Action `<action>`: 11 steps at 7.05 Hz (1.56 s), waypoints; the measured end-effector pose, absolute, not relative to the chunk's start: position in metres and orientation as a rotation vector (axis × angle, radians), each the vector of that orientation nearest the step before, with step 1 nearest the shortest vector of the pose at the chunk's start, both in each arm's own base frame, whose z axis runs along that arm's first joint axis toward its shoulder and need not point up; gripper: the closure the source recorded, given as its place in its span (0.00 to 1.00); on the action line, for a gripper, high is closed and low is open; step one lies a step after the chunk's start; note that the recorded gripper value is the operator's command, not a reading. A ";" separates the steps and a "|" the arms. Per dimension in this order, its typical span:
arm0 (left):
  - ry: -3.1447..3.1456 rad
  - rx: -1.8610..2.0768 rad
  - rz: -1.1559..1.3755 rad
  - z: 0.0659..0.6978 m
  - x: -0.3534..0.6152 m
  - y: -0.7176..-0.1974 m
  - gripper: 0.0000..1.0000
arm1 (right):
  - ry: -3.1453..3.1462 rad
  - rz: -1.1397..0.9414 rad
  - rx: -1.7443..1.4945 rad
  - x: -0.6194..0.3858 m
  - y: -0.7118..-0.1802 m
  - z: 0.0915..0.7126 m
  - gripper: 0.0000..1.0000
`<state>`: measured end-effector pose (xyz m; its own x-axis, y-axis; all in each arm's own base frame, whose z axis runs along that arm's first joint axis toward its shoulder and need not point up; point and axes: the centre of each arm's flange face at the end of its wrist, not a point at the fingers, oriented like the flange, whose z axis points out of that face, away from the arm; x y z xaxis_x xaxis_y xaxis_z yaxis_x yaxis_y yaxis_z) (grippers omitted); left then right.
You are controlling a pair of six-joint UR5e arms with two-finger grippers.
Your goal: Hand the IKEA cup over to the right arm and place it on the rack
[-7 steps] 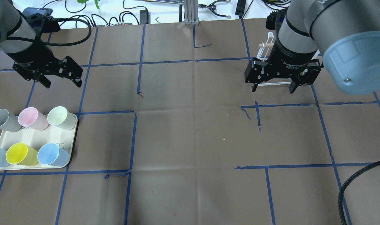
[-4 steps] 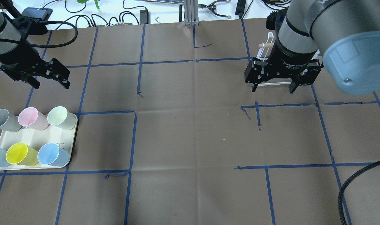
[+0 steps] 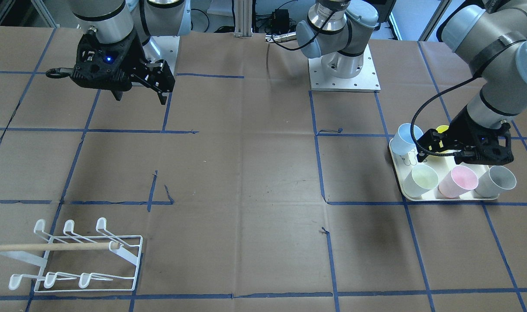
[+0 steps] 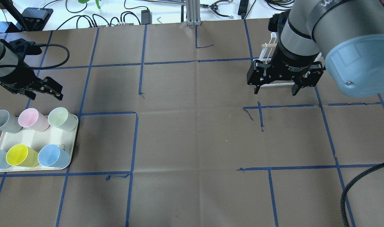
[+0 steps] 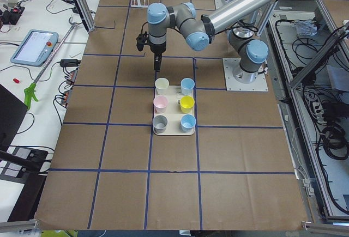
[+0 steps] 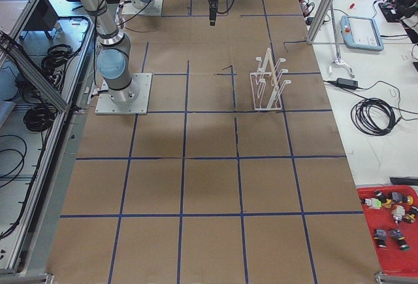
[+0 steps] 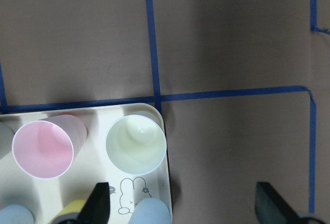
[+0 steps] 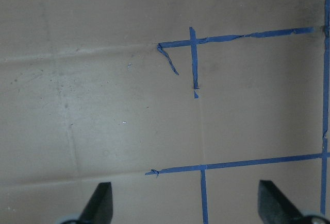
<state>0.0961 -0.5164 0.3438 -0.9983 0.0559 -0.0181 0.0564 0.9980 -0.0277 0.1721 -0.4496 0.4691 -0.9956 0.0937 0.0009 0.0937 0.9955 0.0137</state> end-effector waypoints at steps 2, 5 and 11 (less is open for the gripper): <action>3.115 0.081 -0.068 0.299 0.096 -0.512 0.01 | -3.138 -0.021 -0.147 0.172 -0.450 0.469 0.00; 3.135 0.077 -0.003 0.246 0.096 -0.512 0.01 | -3.138 -0.020 -0.145 0.172 -0.450 0.469 0.00; 3.113 0.044 0.071 0.231 0.107 -0.505 0.95 | -3.212 0.041 -0.199 0.180 -0.456 0.469 0.00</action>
<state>0.1066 -0.5046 0.2311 -0.9992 0.0288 -0.0264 0.0276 0.9986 0.0462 0.1797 -0.4564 0.4693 -0.9894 0.1225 -0.0779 0.1245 0.9920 -0.0207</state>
